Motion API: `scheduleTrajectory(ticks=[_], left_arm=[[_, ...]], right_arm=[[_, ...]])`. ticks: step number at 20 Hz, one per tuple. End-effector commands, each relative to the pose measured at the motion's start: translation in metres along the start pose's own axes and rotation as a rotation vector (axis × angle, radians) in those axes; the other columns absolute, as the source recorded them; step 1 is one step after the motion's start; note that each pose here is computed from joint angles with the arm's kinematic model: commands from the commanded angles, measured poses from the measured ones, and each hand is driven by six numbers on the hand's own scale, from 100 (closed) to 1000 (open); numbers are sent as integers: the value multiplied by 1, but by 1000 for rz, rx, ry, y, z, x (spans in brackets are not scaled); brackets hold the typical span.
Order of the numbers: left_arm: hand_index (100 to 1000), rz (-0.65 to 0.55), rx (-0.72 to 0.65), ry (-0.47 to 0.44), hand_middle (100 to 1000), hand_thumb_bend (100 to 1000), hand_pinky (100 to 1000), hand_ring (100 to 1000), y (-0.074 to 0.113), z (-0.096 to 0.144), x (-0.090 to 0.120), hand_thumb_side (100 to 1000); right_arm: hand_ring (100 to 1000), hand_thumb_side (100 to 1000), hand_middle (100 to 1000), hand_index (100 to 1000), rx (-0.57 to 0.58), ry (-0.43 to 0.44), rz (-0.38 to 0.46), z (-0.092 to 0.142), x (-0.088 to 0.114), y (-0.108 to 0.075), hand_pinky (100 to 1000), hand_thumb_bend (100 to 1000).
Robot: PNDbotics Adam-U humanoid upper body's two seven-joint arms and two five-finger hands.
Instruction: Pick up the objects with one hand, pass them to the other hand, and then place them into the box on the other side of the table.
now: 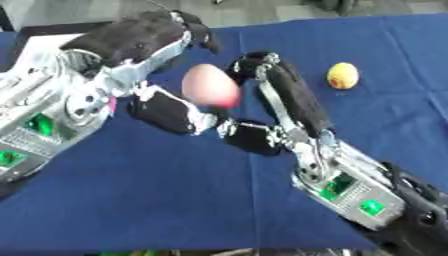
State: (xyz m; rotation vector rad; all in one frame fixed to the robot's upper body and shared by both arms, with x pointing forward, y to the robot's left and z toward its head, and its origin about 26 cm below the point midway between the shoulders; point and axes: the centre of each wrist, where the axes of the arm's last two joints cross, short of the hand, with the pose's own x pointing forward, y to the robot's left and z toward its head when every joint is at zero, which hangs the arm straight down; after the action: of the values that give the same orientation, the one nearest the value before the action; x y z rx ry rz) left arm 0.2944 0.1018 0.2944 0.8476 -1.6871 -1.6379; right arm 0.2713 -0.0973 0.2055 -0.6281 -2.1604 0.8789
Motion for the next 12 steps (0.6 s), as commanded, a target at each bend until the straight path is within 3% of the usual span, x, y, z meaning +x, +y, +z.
scheduleTrajectory(ticks=[1,8,11,12], left_arm=[[811,-32,12,18,771,323,810,800,2,-3,-5,368],[753,-64,-36,26,717,218,784,767,-3,-8,-9,324],[663,-81,-69,40,636,149,756,712,-7,-12,-13,331],[595,-85,-69,44,585,129,743,676,-8,-13,-14,330]], right_arm=[[599,100,462,514,-36,-43,14,-1,5,-5,719,100],[591,100,453,505,-58,-44,24,-1,5,-5,707,100],[591,100,452,503,-72,-41,36,0,5,-5,704,100],[590,100,451,502,-74,-39,38,0,5,-4,703,100]])
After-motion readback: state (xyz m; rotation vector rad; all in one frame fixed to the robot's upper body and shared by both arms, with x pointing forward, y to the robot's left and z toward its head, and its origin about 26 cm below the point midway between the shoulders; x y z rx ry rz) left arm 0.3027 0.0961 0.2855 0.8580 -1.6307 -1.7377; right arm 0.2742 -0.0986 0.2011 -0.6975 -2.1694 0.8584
